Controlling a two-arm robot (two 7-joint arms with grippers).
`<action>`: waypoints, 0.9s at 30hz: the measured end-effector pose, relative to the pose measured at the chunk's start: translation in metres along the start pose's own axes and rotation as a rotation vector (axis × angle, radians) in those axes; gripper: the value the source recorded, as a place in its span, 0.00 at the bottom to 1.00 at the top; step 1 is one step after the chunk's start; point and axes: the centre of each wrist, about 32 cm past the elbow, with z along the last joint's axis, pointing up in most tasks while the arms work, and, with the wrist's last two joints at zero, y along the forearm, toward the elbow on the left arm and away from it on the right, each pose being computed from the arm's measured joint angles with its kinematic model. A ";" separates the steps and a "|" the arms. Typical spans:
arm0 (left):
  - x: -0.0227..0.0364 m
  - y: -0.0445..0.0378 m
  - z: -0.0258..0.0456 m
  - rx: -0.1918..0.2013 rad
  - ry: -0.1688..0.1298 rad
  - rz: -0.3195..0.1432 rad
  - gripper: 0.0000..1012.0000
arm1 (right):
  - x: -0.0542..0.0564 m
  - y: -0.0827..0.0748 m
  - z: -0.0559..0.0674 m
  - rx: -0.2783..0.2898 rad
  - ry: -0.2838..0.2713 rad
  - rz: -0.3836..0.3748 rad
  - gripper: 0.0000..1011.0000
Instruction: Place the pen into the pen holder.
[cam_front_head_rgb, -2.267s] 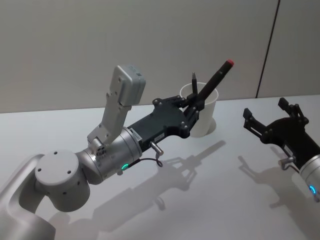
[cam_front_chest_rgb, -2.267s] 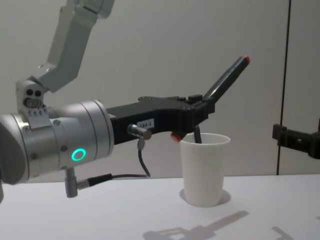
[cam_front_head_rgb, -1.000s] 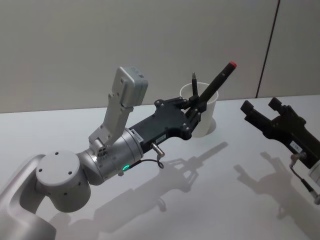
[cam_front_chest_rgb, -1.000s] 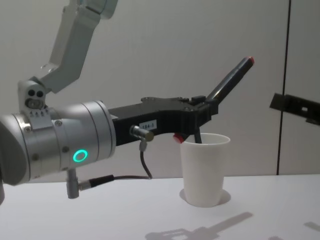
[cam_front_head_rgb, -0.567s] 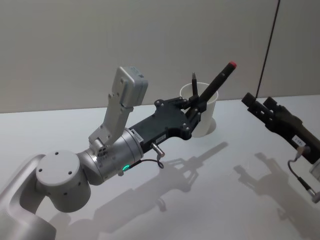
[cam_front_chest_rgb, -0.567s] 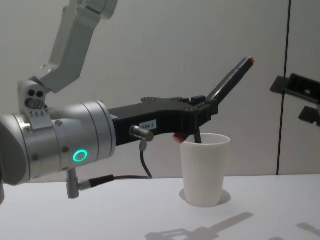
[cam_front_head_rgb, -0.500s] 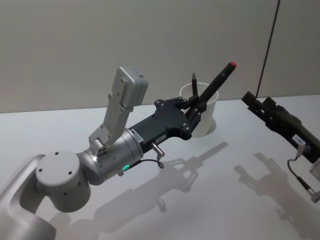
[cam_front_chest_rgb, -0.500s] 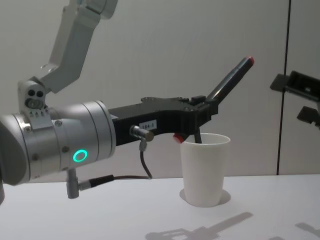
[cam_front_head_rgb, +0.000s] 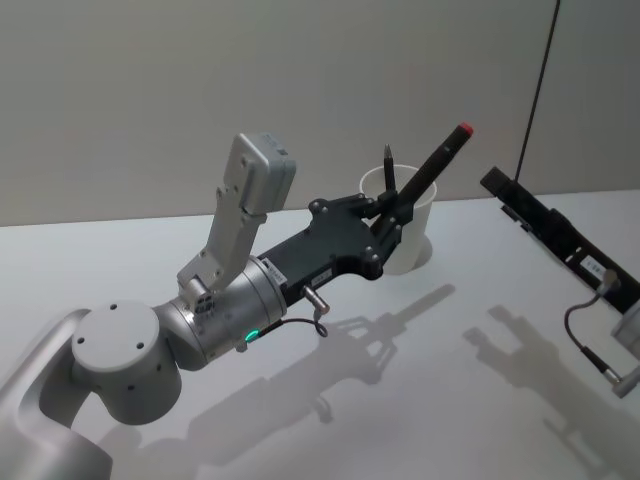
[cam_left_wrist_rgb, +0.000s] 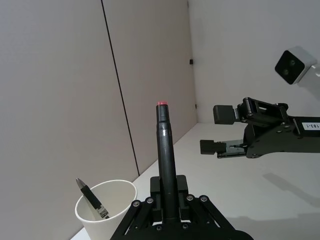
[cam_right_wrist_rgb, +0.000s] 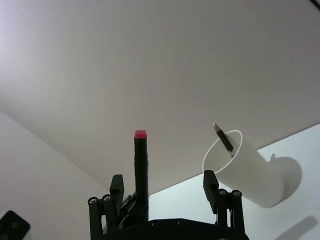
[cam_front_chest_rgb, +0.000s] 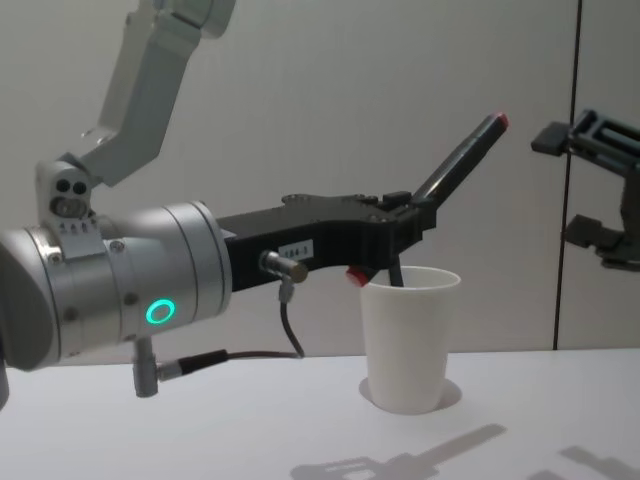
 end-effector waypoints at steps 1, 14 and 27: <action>0.0000 0.0000 0.0000 0.000 0.000 0.000 0.18 | 0.000 0.001 0.000 -0.005 0.029 0.007 0.99; 0.0000 0.0000 0.0000 0.000 0.000 0.000 0.18 | -0.004 0.016 -0.003 -0.070 0.257 0.082 0.99; 0.0000 0.0000 0.0000 0.000 0.000 0.000 0.18 | -0.015 0.027 -0.007 -0.065 0.310 0.100 0.99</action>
